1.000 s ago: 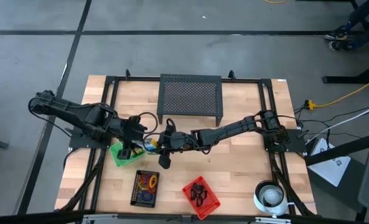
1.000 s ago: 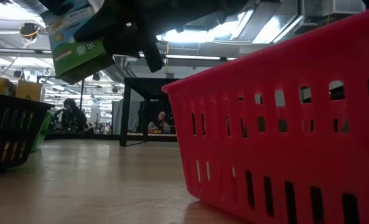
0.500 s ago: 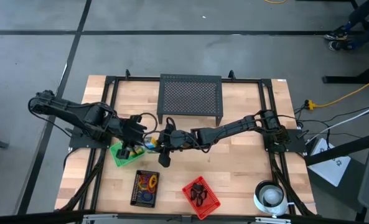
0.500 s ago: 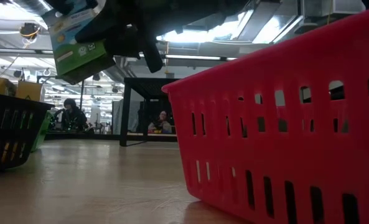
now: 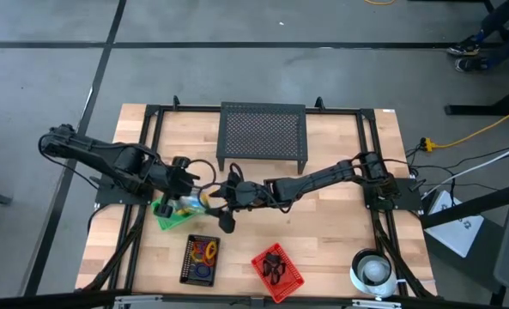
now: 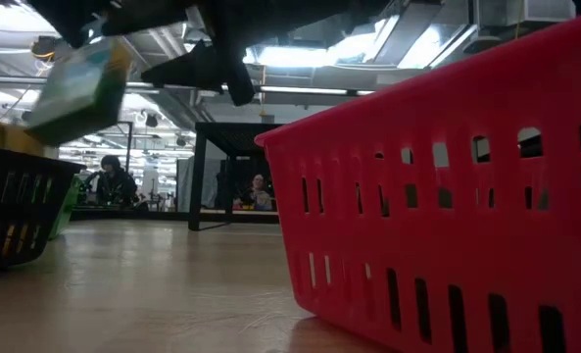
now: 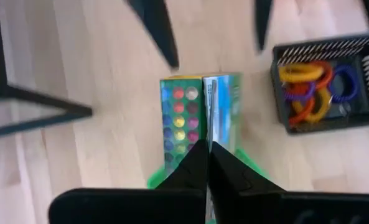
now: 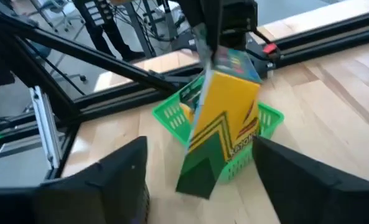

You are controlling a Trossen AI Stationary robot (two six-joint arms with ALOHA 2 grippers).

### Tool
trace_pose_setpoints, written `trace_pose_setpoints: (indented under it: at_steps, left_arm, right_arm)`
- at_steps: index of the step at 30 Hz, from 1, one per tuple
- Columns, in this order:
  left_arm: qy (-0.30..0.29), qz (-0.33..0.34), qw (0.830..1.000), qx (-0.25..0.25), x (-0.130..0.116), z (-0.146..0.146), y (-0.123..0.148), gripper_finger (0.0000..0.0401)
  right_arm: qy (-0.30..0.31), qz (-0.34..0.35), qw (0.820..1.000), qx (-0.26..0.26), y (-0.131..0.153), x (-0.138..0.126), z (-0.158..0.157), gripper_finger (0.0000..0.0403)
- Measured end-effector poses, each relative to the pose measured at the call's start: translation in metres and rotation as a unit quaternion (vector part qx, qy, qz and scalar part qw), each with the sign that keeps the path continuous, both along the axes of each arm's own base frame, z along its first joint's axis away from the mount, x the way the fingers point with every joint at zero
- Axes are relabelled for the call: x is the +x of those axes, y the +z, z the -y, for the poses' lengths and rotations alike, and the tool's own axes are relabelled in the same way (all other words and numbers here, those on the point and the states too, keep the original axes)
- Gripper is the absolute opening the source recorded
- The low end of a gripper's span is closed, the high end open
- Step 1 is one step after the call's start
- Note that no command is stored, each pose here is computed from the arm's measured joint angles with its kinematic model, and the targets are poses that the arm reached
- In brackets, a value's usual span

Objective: Pick & Place Office Desk Supplies
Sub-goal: Put the yellow crayon box into the green bin

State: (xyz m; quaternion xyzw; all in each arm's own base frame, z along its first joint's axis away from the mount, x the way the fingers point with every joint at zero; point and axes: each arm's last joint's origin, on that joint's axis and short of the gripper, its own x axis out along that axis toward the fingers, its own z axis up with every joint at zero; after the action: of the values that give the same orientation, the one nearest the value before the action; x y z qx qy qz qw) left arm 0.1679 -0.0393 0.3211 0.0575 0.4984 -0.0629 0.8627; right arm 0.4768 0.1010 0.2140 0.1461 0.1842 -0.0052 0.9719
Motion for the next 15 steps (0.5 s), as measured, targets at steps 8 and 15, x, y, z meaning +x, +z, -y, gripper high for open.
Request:
trace_pose_setpoints:
  at_steps: [8, 15]
  left_arm:
    - [0.000, 0.001, 1.000, -0.003, -0.018, 0.000, 0.010, 0.0002]
    - [-0.017, 0.059, 0.998, -0.010, -0.024, 0.006, 0.046, 0.0002]
  right_arm:
    - [-0.009, 0.009, 1.000, 0.003, 0.016, -0.005, 0.003, 0.0298]
    - [-0.012, 0.009, 1.000, 0.005, 0.017, -0.005, 0.005, 0.0268]
